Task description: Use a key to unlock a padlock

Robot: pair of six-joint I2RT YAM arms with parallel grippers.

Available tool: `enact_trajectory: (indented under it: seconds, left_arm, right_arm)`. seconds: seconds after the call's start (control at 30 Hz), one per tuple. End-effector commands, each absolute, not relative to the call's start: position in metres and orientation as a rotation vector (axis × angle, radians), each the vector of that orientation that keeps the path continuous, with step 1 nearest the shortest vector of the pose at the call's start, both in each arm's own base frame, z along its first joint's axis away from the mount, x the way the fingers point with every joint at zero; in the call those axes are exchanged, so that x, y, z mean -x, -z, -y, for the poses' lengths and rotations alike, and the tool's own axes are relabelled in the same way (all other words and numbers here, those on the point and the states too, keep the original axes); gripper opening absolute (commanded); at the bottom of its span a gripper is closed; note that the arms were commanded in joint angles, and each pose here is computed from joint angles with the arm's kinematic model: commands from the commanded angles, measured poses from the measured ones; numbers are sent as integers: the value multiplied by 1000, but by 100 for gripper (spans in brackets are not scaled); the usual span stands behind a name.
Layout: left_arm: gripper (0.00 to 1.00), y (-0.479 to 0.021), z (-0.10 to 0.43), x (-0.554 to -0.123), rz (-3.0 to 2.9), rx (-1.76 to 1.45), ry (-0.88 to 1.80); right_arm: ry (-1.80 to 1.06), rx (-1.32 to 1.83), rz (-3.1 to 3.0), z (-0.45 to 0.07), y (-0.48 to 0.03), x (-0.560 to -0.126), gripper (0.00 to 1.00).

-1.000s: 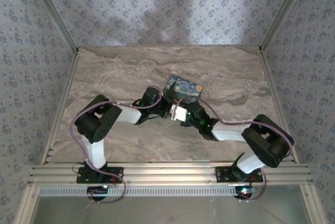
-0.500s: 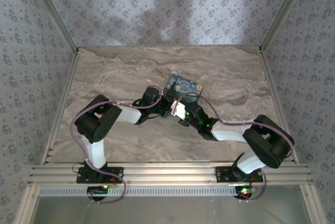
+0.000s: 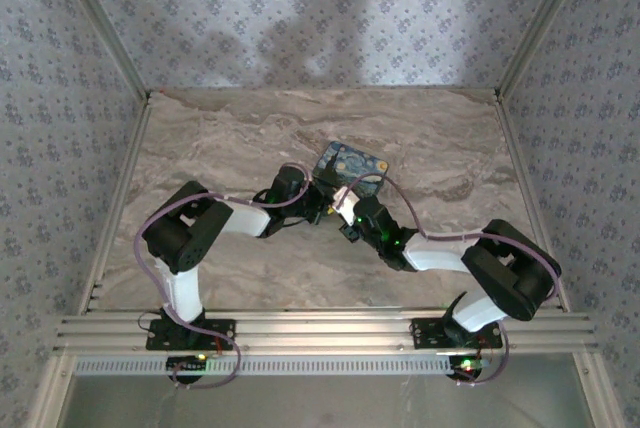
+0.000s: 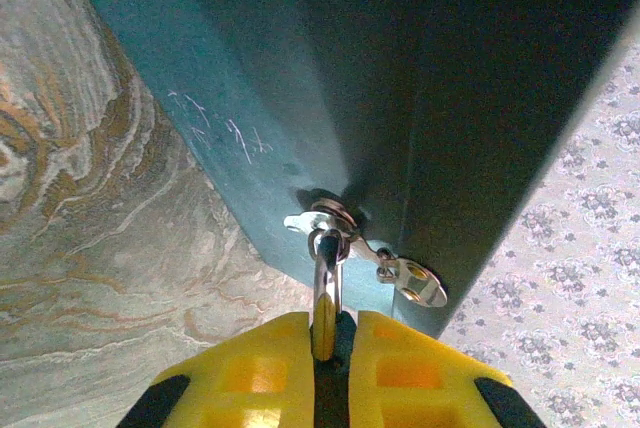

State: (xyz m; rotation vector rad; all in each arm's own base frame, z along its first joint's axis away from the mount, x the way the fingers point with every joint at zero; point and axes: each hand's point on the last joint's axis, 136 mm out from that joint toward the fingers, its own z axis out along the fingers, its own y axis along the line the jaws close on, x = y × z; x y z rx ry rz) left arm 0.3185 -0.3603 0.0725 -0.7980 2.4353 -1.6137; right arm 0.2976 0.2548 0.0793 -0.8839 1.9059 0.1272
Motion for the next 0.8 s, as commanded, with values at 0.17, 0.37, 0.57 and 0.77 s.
enact_trajectory:
  seconds: [0.17,0.37,0.57,0.77]
  left_arm:
    - [43,-63,355,-308,-2512,747,1533]
    - [54,-60,336,-309,-2518,748,1441]
    - [61,-66,318,-314,-2511,710,1359]
    - [63,-75,297,-321,-2500,670,1271]
  right_arm:
    - [-245,718,-1922,-253,-83,-301,0]
    - [-382,595,-1991,-247,-71,-293,0]
    - [-554,486,-2060,-245,-63,-283,0]
    - [-768,324,-2128,-240,-60,-280,0]
